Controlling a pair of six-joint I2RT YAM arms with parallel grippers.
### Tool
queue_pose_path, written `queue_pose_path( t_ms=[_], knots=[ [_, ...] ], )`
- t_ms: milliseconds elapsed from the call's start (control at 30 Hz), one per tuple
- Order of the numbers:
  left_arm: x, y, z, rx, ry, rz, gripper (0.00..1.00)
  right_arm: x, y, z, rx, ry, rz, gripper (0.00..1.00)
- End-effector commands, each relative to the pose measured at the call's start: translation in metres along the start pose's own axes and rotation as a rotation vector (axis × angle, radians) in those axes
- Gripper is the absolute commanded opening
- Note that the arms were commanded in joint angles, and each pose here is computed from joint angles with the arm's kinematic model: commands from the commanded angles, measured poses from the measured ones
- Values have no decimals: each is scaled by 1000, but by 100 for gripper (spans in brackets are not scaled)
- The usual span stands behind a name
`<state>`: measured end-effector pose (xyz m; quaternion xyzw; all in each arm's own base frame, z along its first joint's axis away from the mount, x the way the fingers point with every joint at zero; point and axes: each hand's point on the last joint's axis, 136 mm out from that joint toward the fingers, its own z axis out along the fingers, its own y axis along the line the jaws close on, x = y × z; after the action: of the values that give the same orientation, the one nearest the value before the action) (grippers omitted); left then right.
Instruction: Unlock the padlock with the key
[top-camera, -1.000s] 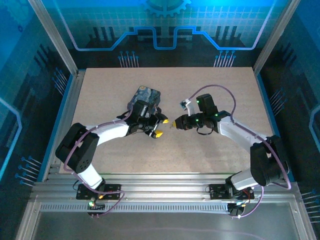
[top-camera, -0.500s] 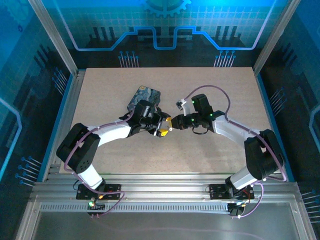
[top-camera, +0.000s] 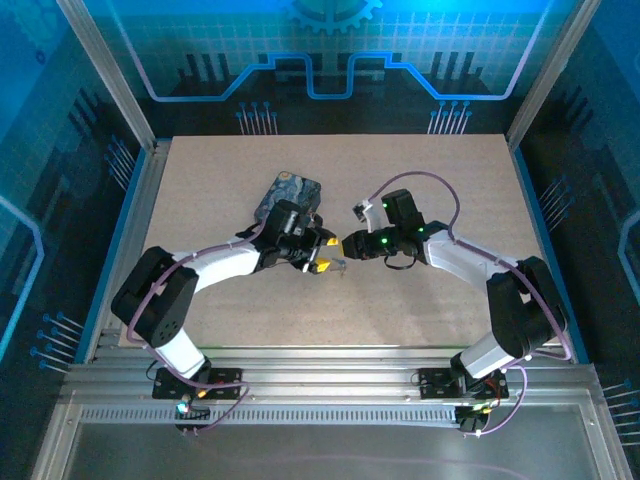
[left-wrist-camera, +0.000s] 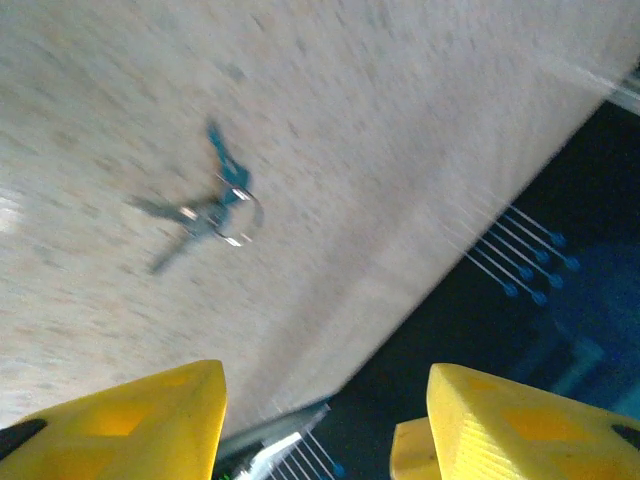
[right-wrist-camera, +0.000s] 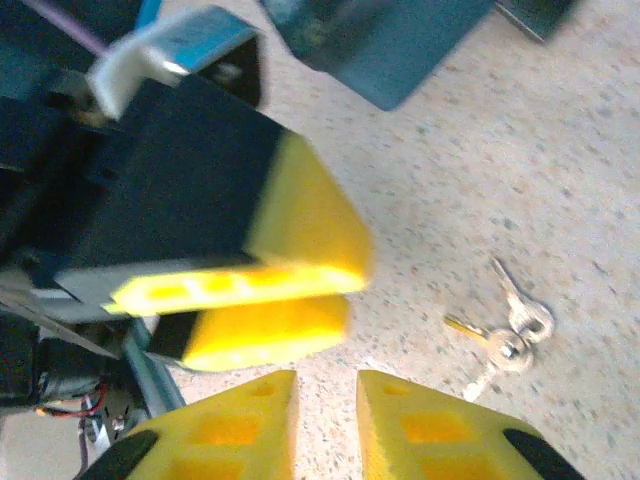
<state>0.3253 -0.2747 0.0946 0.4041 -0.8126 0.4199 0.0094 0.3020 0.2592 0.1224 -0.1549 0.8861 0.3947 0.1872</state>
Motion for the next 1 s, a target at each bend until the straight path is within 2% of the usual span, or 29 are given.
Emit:
queue_pose_path(
  t_ms=[0,167,333,600,867,967],
  knots=[
    [-23,10,-32,-75,-131,92,57,18,-32,5,151,66,70,31],
    [-37,19,-58,-124,-214,156,58,35,-49,27,258,155,81,47],
    [-38,16,-70,-137,-245,205,58,38,-56,50,380,241,54,49],
    [-39,17,-77,-133,-249,223,59,48,-78,60,535,330,58,41],
    [-43,13,-87,-116,-263,235,59,73,-94,67,582,377,129,35],
    [-43,11,-90,-116,-268,247,59,77,-98,72,582,375,147,28]
  ],
)
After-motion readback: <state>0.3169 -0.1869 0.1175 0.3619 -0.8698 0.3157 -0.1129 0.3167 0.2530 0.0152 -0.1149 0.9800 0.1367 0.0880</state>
